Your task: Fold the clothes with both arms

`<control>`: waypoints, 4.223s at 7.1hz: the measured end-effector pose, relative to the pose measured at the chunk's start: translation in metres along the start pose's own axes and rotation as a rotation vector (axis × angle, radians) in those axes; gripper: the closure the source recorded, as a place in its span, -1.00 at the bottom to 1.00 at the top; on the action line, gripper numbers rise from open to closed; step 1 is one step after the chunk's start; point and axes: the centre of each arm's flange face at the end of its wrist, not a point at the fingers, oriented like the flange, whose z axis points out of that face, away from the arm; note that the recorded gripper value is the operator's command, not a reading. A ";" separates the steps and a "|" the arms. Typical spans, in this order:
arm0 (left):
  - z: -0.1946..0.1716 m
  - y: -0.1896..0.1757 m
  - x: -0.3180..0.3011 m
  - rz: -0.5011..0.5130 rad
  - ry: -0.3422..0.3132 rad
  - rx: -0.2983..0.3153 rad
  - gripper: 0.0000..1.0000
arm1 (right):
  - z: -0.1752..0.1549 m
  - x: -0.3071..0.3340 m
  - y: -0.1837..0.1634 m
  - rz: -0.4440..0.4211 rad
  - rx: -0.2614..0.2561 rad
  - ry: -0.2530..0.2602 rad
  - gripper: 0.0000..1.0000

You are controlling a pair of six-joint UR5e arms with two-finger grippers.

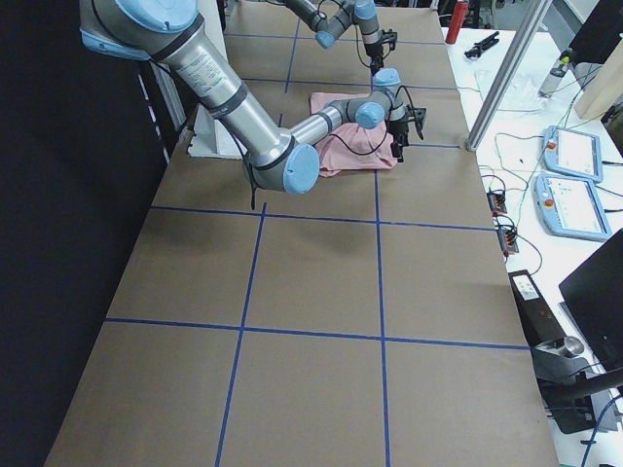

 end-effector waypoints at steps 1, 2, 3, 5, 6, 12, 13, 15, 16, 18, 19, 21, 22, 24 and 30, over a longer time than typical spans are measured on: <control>-0.029 0.017 0.007 -0.003 0.042 0.024 -1.00 | -0.010 0.019 0.004 -0.023 -0.019 -0.024 -1.00; -0.051 0.044 0.020 -0.046 0.087 0.024 -0.66 | -0.022 0.038 0.010 -0.034 -0.024 -0.043 -1.00; -0.062 0.077 0.040 -0.116 0.128 -0.003 -0.27 | -0.035 0.051 0.016 -0.039 -0.024 -0.053 -1.00; -0.056 0.138 0.082 -0.260 0.154 -0.080 -0.19 | -0.051 0.060 0.023 -0.043 -0.023 -0.064 -1.00; -0.050 0.162 0.099 -0.297 0.153 -0.111 -0.19 | -0.053 0.061 0.024 -0.044 -0.023 -0.066 -1.00; -0.029 0.219 0.126 -0.275 0.131 -0.198 1.00 | -0.049 0.069 0.027 -0.044 -0.024 -0.055 -1.00; -0.030 0.220 0.127 -0.273 0.134 -0.201 1.00 | -0.048 0.070 0.027 -0.043 -0.025 -0.053 -1.00; -0.036 0.227 0.115 -0.268 0.131 -0.204 1.00 | -0.047 0.072 0.027 -0.043 -0.022 -0.050 -1.00; -0.042 0.234 0.104 -0.267 0.126 -0.208 1.00 | -0.047 0.073 0.027 -0.043 -0.021 -0.050 -1.00; -0.044 0.249 0.099 -0.255 0.119 -0.226 -0.26 | -0.046 0.076 0.028 -0.043 -0.020 -0.048 -1.00; -0.045 0.253 0.101 -0.247 0.121 -0.232 -0.29 | -0.047 0.076 0.028 -0.043 -0.020 -0.048 -1.00; -0.044 0.255 0.104 -0.240 0.121 -0.237 -0.21 | -0.047 0.076 0.028 -0.043 -0.020 -0.048 -1.00; -0.043 0.256 0.104 -0.239 0.118 -0.239 -0.13 | -0.047 0.076 0.028 -0.043 -0.021 -0.049 -1.00; -0.039 0.257 0.105 -0.238 0.113 -0.244 0.22 | -0.047 0.076 0.028 -0.043 -0.024 -0.050 -1.00; -0.039 0.256 0.105 -0.207 0.117 -0.238 1.00 | -0.045 0.079 0.030 -0.043 -0.027 -0.047 -1.00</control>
